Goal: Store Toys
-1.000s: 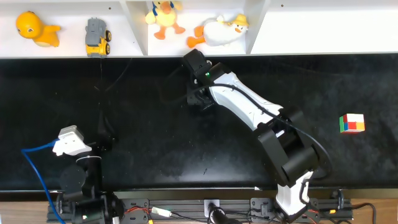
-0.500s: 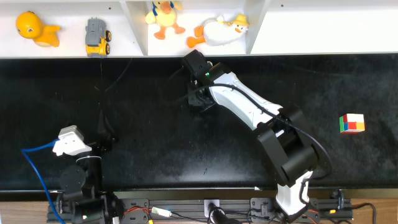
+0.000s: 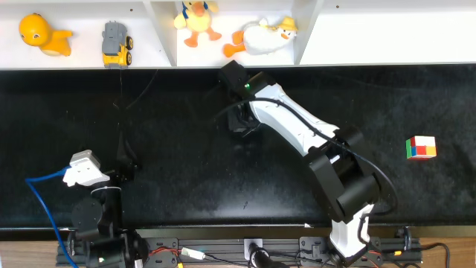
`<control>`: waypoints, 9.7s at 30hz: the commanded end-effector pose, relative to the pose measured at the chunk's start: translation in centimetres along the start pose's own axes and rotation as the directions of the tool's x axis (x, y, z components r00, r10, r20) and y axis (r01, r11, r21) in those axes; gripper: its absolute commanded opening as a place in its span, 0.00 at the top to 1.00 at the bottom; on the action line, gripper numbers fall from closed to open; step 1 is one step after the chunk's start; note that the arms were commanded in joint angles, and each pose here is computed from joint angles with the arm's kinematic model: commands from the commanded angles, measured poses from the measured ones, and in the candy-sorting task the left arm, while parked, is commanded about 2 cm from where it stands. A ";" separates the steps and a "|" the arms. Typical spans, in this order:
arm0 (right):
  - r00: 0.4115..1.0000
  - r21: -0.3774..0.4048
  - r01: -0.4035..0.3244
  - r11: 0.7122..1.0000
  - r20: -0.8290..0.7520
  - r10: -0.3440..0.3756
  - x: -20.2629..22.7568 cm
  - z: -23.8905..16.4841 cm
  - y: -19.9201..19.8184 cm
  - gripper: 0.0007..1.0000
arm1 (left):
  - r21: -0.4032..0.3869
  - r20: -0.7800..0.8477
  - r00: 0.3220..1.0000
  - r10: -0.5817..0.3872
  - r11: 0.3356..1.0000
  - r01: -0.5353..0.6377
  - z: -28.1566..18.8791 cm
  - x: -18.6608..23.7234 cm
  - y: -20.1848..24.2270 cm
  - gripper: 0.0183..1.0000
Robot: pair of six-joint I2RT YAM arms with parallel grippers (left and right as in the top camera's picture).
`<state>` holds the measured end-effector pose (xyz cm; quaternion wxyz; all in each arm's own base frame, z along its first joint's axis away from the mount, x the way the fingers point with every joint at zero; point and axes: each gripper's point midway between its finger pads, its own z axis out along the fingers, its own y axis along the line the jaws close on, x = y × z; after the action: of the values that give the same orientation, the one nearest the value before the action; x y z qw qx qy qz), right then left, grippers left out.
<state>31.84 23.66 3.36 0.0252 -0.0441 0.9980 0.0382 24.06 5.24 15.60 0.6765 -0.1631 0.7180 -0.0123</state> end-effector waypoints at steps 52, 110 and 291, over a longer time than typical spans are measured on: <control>0.823 0.143 0.051 0.988 0.554 -0.123 -8.8 -16.5 -23.5 0.95 | 0.010 0.006 1.000 -0.016 1.000 0.016 0.0 0.0 -0.2 0.00; 0.777 -0.014 -0.208 0.978 0.605 0.174 -13.2 -13.3 -24.7 0.00 | 0.010 0.006 1.000 -0.016 1.000 0.016 0.0 0.0 -0.2 0.00; 0.402 0.090 -0.189 0.978 0.916 -0.007 -10.6 -20.6 -41.7 0.95 | 0.010 0.006 1.000 -0.016 1.000 0.016 0.0 0.0 -0.2 0.00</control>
<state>44.87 -19.92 20.30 0.5358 0.0824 0.8386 -0.0546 24.06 5.23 15.61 0.6767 -0.1630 0.7179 -0.0123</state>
